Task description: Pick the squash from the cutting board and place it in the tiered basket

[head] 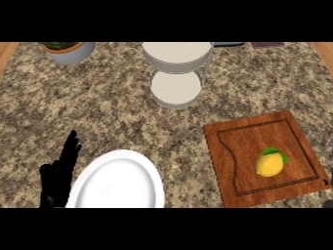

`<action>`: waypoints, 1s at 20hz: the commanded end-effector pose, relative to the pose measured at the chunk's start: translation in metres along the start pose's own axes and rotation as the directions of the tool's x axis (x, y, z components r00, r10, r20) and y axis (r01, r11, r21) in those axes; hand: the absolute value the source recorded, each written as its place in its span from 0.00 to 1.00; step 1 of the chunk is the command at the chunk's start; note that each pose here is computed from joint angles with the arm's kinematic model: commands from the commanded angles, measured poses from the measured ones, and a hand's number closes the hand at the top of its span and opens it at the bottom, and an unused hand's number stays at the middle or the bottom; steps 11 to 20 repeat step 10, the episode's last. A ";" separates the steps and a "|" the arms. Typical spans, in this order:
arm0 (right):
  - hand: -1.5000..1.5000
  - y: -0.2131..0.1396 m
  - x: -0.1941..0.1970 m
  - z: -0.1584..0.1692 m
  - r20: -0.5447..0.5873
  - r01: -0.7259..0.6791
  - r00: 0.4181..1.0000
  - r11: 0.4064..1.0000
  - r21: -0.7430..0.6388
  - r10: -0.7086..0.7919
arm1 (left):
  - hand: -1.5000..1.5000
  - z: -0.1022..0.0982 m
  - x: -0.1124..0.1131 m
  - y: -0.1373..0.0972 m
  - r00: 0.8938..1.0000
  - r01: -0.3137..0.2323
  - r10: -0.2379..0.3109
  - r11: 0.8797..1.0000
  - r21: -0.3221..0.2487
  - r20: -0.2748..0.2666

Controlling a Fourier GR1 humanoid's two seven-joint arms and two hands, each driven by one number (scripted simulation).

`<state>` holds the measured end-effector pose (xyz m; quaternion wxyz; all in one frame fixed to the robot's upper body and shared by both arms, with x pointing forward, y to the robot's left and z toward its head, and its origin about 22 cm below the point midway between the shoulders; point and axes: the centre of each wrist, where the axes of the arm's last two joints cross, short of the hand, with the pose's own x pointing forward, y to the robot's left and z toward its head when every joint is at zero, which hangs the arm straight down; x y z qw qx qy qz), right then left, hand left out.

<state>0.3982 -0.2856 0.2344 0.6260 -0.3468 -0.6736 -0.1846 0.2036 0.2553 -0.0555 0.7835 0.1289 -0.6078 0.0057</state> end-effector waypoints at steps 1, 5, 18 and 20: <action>0.00 -0.087 -0.013 -0.011 0.013 -0.008 1.000 1.000 -0.018 0.008 | 0.50 0.010 -0.011 0.009 0.999 0.001 0.000 1.000 0.025 -0.043; 0.00 -0.151 -0.030 0.005 -0.008 -0.049 0.999 0.998 0.039 0.049 | 0.50 -0.008 0.006 0.007 0.999 0.003 -0.002 0.999 0.033 -0.035; 0.00 -0.239 -0.035 0.019 0.032 -0.004 0.999 0.998 0.056 0.002 | 0.50 0.010 -0.007 -0.011 1.000 -0.004 0.004 1.000 -0.009 -0.015; 0.00 -0.239 -0.035 0.019 0.032 -0.004 0.999 0.998 0.056 0.002 | 0.50 0.010 -0.007 -0.011 1.000 -0.004 0.004 1.000 -0.009 -0.015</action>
